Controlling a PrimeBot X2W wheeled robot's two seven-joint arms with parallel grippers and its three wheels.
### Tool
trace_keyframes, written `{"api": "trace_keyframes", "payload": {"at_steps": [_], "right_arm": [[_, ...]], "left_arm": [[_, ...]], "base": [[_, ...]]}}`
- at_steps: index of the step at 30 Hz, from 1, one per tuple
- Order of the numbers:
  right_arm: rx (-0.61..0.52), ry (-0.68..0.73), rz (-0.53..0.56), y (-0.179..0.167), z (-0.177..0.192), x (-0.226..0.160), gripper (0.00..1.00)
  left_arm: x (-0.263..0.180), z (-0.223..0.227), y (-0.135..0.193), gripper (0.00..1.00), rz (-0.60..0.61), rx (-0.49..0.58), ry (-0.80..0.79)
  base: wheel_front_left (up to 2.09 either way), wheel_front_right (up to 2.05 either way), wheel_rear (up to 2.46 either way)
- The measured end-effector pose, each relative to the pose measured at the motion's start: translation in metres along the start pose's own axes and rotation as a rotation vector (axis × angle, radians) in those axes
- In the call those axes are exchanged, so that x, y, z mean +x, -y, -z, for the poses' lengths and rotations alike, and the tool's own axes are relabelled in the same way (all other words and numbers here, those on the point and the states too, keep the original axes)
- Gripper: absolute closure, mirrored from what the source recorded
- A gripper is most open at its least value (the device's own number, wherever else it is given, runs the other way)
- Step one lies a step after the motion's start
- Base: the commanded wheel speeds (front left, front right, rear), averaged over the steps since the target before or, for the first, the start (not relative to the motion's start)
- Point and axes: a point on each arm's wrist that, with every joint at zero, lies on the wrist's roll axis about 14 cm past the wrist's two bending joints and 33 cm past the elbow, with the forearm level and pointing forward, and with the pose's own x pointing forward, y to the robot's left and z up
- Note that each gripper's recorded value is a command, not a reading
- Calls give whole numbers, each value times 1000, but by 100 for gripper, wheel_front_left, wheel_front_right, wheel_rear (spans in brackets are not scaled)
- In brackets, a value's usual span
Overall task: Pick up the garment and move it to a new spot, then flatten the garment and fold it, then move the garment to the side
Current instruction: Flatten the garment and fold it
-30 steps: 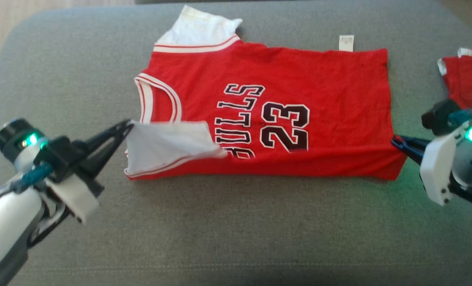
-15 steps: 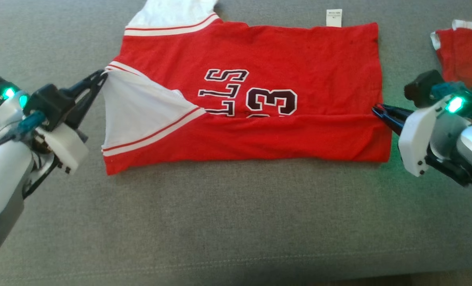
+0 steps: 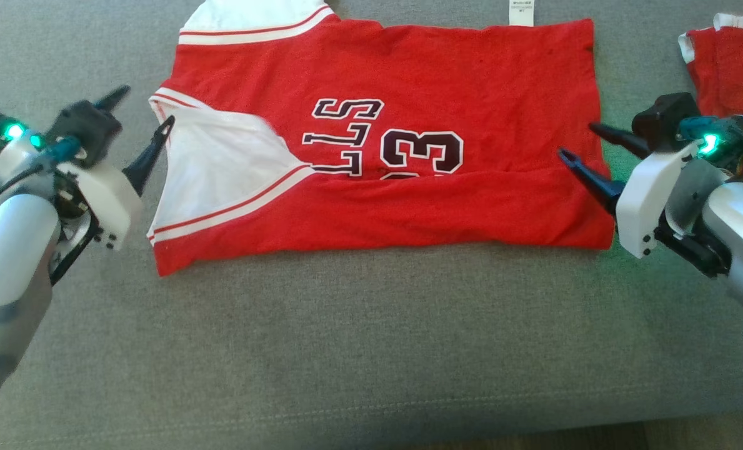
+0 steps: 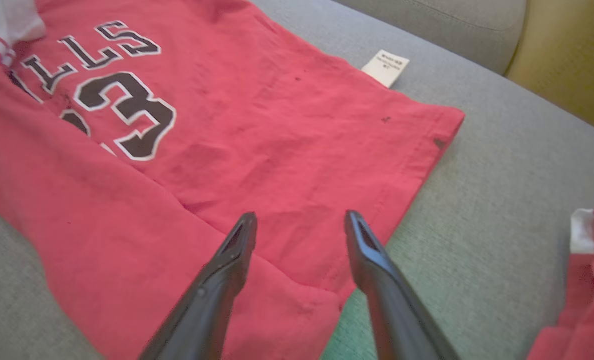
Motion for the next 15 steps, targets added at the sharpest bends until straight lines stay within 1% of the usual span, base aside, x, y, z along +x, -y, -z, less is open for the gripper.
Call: {"api": "trace_keyframes", "payload": {"at_steps": [3, 6, 8, 10, 11, 15], "right_arm": [[4, 51, -3, -3, -10, 1, 0], [15, 129, 42, 7, -26, -3, 0], [38, 199, 95, 21, -39, -10, 0], [71, 282, 145, 32, -51, -20, 0], [70, 310, 163, 35, -53, -24, 0], [129, 399, 227, 38, -53, -41, 0]], "left_arm": [[0, -5, -15, 0, -86, -34, 22], [-4, -24, -35, 0, -199, -82, 89], [-9, -43, -46, 0, -277, -170, 156], [-18, -60, -49, 0, -335, -305, 234], [-24, -68, -48, 0, -358, -355, 270], [-57, -77, -39, 0, -431, -453, 356]], "base": [[0, 0, 0], [0, 0, 0], [0, 0, 0], [0, 0, 0], [0, 0, 0], [0, 0, 0]]}}
